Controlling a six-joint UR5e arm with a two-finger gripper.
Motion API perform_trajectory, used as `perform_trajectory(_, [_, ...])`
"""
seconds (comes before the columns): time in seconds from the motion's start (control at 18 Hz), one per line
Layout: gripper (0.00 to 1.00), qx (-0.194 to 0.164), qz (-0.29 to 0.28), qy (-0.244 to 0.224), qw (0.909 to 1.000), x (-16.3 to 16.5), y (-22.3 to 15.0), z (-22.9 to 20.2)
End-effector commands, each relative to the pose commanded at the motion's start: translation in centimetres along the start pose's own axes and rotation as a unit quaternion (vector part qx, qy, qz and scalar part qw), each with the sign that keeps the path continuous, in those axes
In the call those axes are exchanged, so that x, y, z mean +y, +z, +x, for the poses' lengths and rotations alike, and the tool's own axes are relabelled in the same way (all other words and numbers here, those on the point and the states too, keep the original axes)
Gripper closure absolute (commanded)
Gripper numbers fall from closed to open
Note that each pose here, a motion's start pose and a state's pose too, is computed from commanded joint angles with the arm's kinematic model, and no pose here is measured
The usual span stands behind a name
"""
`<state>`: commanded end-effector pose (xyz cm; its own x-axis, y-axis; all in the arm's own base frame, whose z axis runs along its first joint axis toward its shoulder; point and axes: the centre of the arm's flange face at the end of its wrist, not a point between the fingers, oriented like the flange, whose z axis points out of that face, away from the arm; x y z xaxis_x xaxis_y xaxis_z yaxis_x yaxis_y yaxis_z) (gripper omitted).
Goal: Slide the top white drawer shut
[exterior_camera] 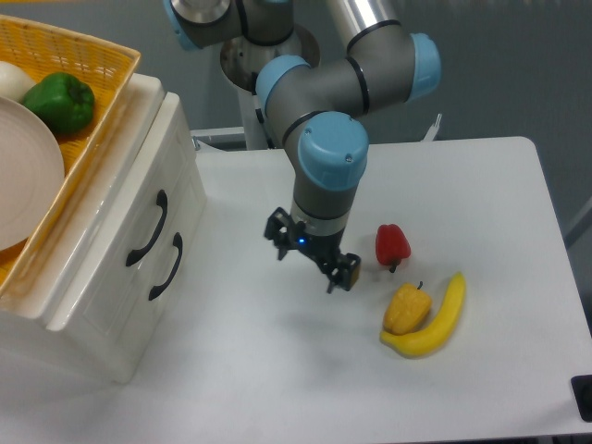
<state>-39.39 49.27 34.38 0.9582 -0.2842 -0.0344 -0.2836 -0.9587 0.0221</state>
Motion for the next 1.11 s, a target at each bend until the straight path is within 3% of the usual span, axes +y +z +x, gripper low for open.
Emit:
perform_trajectory(0.33, [0.0, -0.011, -0.001, 0.028, 0.9995, 6.1, -1.1, -3.7])
perform_trajectory(0.72, [0.0, -0.013, 0.0, 0.088, 0.9961, 15.8, -1.4, -7.7])
perform_trajectory(0.89, [0.0, -0.011, 0.01, 0.088, 0.996, 19.6, -1.2, -8.9])
perform_trajectory(1.11, [0.0, -0.009, 0.012, 0.106, 0.9943, 22.3, -1.2, -9.4])
